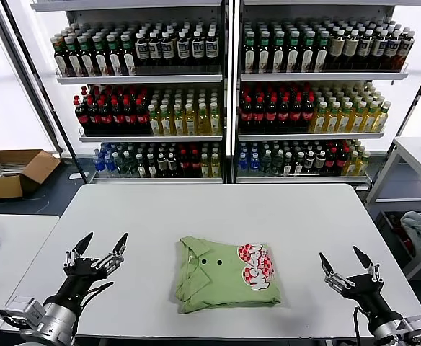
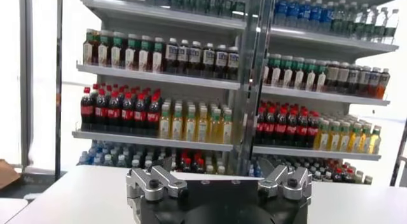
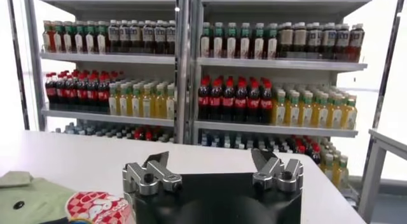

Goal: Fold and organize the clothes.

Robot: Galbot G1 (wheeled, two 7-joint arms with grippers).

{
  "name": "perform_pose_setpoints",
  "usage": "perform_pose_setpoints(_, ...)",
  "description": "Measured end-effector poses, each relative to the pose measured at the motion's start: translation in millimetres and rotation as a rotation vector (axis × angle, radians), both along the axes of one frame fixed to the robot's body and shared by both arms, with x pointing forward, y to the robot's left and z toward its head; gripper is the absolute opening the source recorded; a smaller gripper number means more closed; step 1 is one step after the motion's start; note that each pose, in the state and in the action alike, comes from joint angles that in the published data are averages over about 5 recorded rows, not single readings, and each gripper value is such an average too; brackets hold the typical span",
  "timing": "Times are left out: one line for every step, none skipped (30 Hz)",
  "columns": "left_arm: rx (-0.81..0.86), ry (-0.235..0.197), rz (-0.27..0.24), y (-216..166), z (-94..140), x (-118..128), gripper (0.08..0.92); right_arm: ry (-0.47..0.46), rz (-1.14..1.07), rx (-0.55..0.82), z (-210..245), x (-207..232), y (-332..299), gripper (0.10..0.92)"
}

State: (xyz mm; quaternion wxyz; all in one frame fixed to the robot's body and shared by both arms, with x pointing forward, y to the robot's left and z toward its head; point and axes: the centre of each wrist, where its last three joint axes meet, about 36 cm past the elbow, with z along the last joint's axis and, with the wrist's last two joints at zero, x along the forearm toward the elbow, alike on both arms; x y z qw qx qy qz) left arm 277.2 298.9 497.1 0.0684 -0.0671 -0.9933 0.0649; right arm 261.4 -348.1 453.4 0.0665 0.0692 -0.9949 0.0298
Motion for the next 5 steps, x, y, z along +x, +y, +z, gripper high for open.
perform_pose_setpoints(-0.001,-0.001,0.001,-0.2,-0.2,-0.5,0.823,0.002,0.001,0.0,-0.7,-0.6,-0.4,0.823)
perform_pose_setpoints(-0.001,-0.002,0.002,-0.3,-0.3,-1.0,0.823,0.004,0.003,0.001,-1.5,-1.1,-0.7,0.823)
perform_pose_setpoints(-0.001,-0.002,0.004,-0.4,-0.4,-1.5,0.823,0.006,0.004,0.001,-2.3,-1.6,-0.9,0.823)
perform_pose_setpoints(-0.001,-0.003,0.004,-0.4,-0.5,-1.7,0.823,0.007,0.005,0.002,-2.7,-1.8,-0.9,0.823)
perform_pose_setpoints(-0.001,-0.003,0.005,-0.4,-0.5,-1.9,0.823,0.008,0.006,0.002,-3.1,-2.0,-1.0,0.823)
